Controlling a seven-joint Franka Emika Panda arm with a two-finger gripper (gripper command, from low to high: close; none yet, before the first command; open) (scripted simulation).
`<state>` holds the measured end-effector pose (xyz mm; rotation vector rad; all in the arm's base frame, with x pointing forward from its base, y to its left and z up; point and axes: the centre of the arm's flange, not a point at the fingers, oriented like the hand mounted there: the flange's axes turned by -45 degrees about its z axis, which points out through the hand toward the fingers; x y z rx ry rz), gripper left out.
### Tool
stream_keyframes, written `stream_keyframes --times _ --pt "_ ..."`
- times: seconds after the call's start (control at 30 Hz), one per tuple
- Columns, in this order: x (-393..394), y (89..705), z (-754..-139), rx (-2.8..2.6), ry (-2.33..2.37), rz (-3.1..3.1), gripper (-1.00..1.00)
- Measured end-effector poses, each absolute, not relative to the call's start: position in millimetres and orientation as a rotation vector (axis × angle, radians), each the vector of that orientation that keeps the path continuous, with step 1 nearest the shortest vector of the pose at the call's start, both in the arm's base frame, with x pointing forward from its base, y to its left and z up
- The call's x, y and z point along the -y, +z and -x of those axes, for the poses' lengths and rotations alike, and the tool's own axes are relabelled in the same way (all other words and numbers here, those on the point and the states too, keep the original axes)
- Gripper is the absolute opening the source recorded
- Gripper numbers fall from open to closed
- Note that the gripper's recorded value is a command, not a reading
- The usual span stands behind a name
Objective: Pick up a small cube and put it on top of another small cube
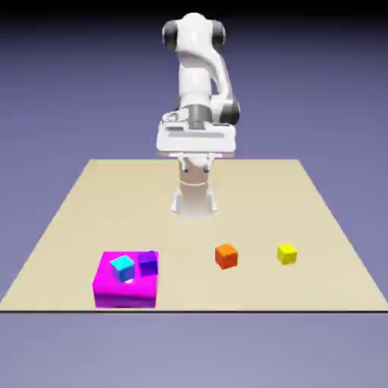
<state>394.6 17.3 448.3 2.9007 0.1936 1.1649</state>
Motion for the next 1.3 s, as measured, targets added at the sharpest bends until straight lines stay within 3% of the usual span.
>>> stream_keyframes --times 0.37,0.77,1.13,1.17,1.3 --pt "-145 348 -408 -1.252 0.698 -2.805 0.00" --pt "-274 227 -349 -2.282 0.170 -2.172 0.00" --pt "-302 122 -322 -2.517 0.013 -1.898 0.00" --pt "-302 121 -321 -2.517 0.013 -1.898 -1.00" --pt "-303 145 -323 -2.517 0.013 -1.895 -1.00"
